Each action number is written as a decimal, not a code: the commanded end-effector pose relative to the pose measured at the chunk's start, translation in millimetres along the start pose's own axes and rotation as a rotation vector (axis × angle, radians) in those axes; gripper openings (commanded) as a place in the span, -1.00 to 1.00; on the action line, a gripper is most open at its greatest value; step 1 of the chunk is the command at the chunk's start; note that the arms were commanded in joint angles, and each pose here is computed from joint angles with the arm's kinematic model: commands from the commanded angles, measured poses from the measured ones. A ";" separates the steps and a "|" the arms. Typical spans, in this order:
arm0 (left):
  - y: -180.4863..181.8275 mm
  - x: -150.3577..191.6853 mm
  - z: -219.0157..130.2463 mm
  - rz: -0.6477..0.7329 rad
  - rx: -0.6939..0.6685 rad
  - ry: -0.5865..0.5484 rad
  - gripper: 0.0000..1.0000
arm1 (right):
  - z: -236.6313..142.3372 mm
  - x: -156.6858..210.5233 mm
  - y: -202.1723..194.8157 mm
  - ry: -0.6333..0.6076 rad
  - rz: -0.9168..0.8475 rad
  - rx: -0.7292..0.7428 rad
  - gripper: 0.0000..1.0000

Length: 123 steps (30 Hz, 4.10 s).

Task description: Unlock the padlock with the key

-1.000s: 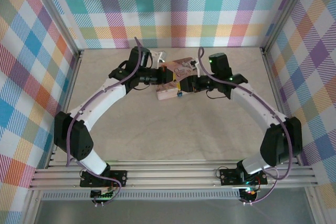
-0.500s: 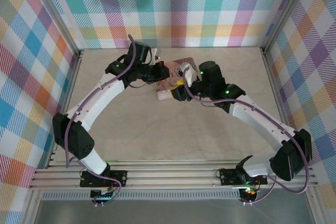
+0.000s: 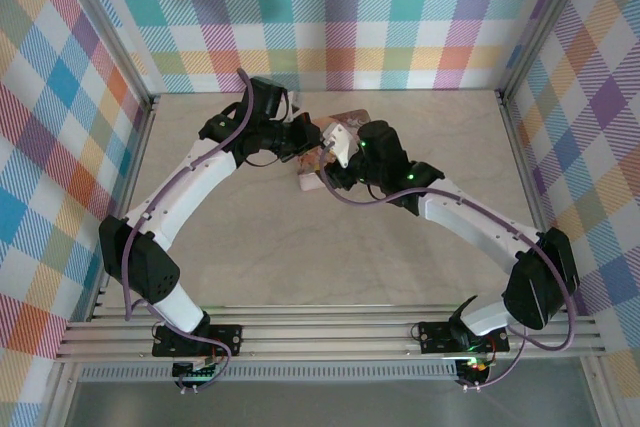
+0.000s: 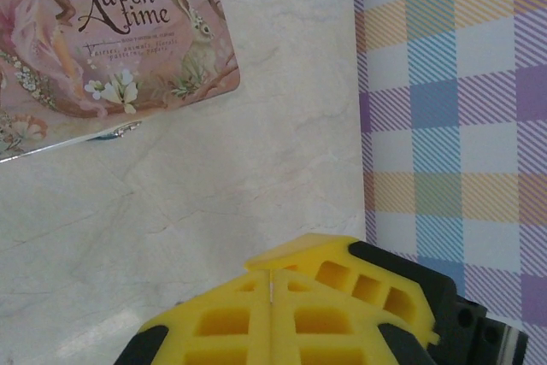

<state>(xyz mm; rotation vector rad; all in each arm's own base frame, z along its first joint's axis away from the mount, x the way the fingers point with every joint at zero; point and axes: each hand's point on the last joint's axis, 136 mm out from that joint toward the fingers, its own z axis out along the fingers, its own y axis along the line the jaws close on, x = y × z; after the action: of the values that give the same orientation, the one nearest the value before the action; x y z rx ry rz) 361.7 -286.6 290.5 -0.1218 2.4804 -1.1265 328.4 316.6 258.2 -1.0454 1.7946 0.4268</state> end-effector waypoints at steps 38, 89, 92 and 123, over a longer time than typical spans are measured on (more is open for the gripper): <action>-29.7 -42.5 -88.0 0.118 0.213 -0.168 0.04 | -22.4 -41.8 -18.2 -0.151 0.598 -0.326 -1.00; -84.1 1.8 -54.5 0.364 0.681 0.098 -1.00 | -64.2 -93.5 -5.4 -0.221 0.742 -0.613 -1.00; -82.6 4.4 -54.1 0.385 0.654 0.117 -1.00 | -63.9 -91.4 -7.5 -0.223 0.743 -0.589 -0.95; -88.9 13.8 -69.3 0.705 0.580 0.209 -1.00 | -91.0 -82.8 5.1 -0.110 0.749 -0.659 -0.04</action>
<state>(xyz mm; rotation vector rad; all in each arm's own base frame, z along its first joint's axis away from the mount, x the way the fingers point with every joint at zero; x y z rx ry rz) 323.7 -297.2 382.8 0.9336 2.0026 -1.4535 284.9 291.2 359.7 -0.6660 1.9904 1.5591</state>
